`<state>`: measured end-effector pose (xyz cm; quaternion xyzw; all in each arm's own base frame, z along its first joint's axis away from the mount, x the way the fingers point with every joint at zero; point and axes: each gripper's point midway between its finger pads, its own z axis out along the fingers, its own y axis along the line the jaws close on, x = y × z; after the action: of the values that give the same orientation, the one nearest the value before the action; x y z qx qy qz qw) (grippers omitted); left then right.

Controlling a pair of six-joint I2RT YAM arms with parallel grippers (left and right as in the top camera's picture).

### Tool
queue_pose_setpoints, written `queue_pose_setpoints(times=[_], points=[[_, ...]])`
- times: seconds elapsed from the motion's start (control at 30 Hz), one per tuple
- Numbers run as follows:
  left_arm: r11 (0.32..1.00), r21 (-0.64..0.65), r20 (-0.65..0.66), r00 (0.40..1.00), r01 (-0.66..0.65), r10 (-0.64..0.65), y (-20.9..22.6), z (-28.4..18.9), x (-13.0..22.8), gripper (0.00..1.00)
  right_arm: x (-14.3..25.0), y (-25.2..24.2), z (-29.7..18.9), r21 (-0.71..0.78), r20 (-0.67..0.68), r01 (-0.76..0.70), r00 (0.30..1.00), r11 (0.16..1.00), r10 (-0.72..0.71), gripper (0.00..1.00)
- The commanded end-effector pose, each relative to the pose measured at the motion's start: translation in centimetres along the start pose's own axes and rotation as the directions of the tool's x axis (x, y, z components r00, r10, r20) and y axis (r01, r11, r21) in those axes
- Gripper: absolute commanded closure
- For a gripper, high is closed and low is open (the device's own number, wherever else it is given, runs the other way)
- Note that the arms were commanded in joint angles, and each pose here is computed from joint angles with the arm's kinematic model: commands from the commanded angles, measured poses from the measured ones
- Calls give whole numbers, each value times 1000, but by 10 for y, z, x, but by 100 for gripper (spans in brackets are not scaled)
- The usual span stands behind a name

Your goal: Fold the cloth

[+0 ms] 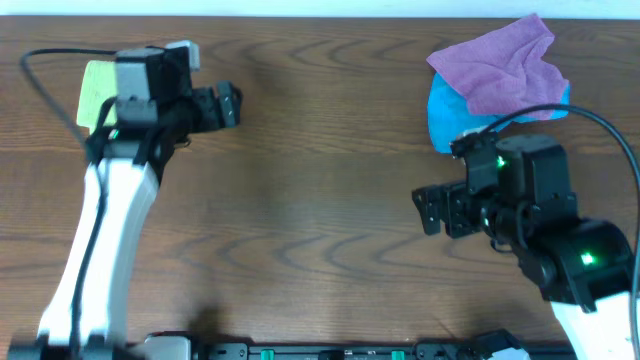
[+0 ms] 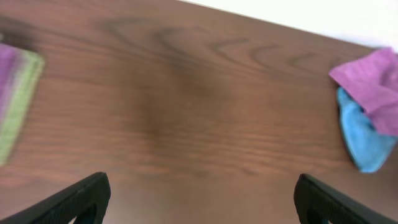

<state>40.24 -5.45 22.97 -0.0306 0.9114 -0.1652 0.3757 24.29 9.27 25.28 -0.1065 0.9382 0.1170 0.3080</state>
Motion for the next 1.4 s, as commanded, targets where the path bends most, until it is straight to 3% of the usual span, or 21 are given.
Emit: queue_pose_setpoints(times=[0.0,0.2,0.27,0.4,0.5,0.6,1.0,1.17,1.37], points=[[990,-109,86,992,-85,94,3,-55,-11,5,-1,0,-25,8,72,-6,997,1000,5,1],[983,-138,71,989,-119,130,-10,-120,37,4,20,2,-59,1,197,33,980,999,-32,1],[982,-120,72,986,-143,152,-18,-129,57,4,36,-1,-53,4,199,47,979,999,-47,1],[966,-203,84,980,-160,180,-3,-133,101,4,59,-6,-29,3,175,43,984,999,-43,1],[972,-163,75,980,-168,182,-4,-127,121,5,67,-9,-15,5,139,8,990,1000,-9,1],[982,-109,36,986,-157,162,-11,-123,132,4,75,-9,-6,-6,99,-31,995,999,32,1],[980,-123,-52,987,-159,154,-4,-123,153,5,87,-10,-3,1,54,-38,998,999,38,1],[980,-120,-46,987,-161,156,-4,-124,153,4,87,-10,-3,1,54,-38,998,999,38,1],[962,-209,68,979,-174,192,16,-137,149,5,87,-10,-3,1,54,-38,998,999,38,1]])
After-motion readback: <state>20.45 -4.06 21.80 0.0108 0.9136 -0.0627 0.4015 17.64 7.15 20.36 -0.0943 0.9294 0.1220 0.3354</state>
